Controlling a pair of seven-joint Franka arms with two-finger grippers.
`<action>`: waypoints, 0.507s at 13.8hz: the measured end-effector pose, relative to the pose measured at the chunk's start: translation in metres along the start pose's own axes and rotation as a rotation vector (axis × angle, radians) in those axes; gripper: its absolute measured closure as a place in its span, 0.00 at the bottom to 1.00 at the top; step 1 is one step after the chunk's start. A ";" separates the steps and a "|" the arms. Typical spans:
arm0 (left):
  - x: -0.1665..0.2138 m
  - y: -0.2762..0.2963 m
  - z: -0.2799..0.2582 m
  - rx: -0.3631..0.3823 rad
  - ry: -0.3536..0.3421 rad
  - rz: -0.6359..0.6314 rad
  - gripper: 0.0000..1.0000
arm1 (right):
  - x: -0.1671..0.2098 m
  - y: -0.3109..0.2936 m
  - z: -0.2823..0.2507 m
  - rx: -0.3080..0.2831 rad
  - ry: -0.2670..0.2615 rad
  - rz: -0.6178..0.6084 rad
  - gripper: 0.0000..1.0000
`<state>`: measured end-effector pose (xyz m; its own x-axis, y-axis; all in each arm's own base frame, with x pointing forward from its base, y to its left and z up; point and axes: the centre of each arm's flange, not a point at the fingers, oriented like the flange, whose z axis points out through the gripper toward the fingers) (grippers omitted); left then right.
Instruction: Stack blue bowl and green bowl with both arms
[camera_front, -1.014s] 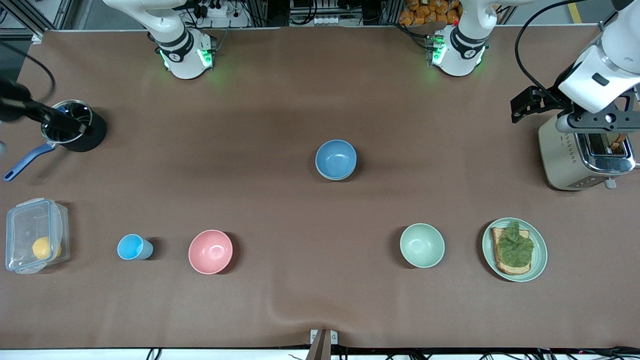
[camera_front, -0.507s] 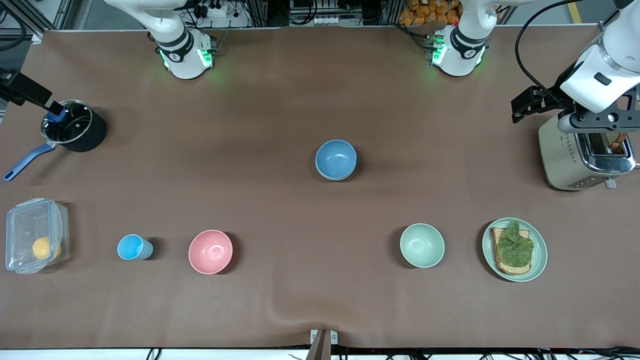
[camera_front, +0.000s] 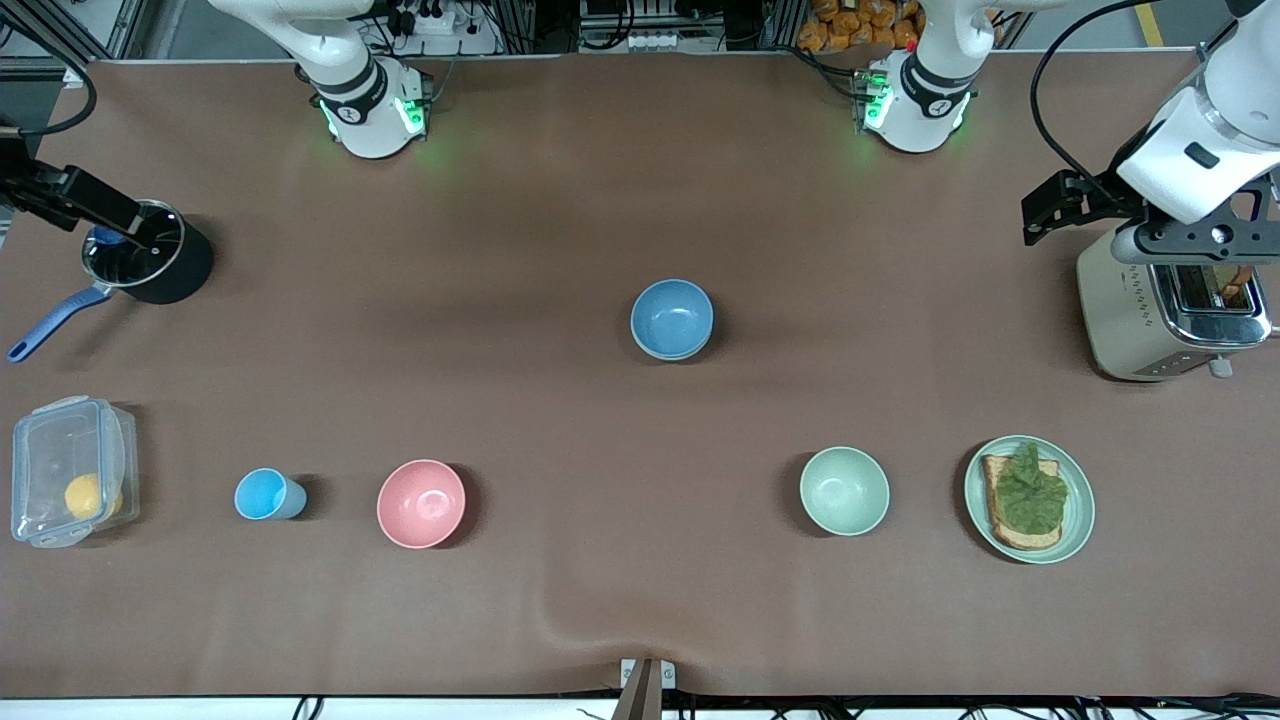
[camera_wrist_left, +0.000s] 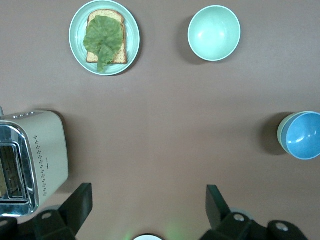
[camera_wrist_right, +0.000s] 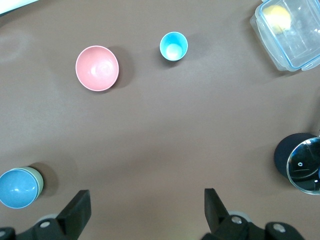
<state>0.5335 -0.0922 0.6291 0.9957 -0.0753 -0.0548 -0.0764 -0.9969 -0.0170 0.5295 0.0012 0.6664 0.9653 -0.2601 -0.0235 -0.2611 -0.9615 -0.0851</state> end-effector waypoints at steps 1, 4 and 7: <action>0.000 -0.002 0.000 0.000 0.000 0.017 0.00 | 0.000 -0.001 0.000 -0.003 0.000 -0.004 0.00; 0.000 -0.004 -0.002 -0.001 0.005 0.028 0.00 | -0.001 -0.003 0.000 -0.006 0.001 -0.008 0.00; 0.000 -0.004 -0.004 -0.001 0.008 0.028 0.00 | -0.001 -0.003 0.000 -0.008 0.001 -0.010 0.00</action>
<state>0.5343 -0.0883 0.6329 0.9935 -0.1034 -0.0472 -0.1042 -0.9944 -0.0145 0.5295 0.0039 0.6662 0.9678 -0.2508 -0.0214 -0.2517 -0.9647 -0.0771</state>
